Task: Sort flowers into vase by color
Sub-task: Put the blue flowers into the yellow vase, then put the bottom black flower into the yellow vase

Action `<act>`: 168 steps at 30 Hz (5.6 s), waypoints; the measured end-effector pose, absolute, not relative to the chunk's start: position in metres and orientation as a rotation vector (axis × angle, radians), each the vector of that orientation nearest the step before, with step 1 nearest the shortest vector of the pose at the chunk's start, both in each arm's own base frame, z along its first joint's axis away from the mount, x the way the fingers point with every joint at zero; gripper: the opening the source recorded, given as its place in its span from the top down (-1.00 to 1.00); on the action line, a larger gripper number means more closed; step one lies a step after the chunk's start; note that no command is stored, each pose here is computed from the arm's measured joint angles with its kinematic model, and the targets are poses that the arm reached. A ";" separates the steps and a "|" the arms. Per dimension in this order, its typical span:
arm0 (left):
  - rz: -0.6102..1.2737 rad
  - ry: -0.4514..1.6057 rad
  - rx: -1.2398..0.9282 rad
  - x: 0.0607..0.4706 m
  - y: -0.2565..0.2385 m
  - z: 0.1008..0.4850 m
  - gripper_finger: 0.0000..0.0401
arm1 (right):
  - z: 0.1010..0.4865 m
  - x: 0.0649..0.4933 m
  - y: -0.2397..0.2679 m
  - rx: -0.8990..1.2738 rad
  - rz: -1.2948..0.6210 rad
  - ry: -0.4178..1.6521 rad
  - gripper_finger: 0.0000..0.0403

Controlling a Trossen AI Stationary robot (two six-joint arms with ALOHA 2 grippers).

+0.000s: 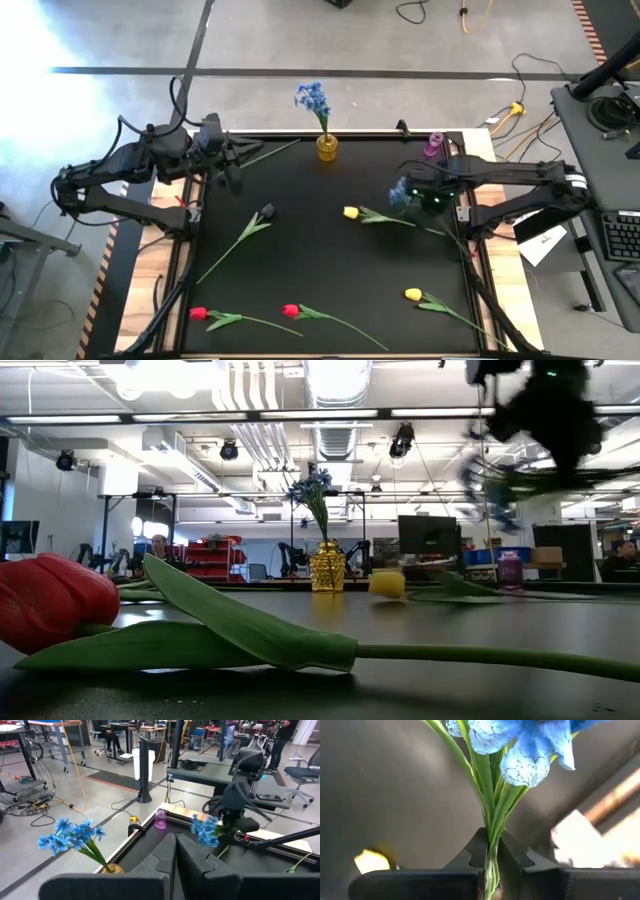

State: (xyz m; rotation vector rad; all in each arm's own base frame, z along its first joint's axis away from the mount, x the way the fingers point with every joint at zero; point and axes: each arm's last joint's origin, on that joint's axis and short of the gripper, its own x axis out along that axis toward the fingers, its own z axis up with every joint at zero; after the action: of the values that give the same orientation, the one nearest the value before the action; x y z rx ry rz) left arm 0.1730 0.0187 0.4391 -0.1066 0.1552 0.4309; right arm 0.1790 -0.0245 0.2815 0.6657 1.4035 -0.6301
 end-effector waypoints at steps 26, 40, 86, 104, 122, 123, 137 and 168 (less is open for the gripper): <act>0.457 0.634 -0.323 0.197 0.014 0.382 1.00 | 0.284 0.306 -0.145 -0.003 -0.898 -0.224 0.91; 0.520 0.995 -0.578 0.198 0.005 0.298 1.00 | 0.245 0.354 -0.198 -0.055 -0.849 -0.117 0.91; 0.553 1.159 -0.591 0.186 -0.010 0.243 0.29 | 0.302 0.261 -0.079 0.102 -0.589 0.691 -0.46; 0.687 1.262 -0.582 0.197 0.007 0.141 0.28 | 0.330 0.258 0.008 0.364 -0.447 0.517 -0.28; 0.666 1.005 -0.355 0.258 0.018 0.186 0.99 | 0.382 0.251 0.015 0.282 -0.423 0.464 -0.09; 0.665 0.922 -0.362 0.262 0.021 0.197 0.99 | 0.385 0.250 0.014 0.281 -0.424 0.466 -0.09; 0.716 -0.180 -0.317 0.237 0.093 0.285 1.00 | 0.414 0.241 0.029 0.275 -0.351 0.432 -0.09; 0.740 -0.273 0.029 0.310 0.199 0.322 1.00 | 0.415 0.238 0.025 0.200 -0.456 0.407 -0.09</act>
State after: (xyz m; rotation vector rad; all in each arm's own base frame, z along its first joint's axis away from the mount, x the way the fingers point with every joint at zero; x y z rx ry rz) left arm 0.3096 0.1991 0.3217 0.0286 -0.2726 0.7399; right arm 0.2378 0.0247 0.4153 0.1998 0.4070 -0.4564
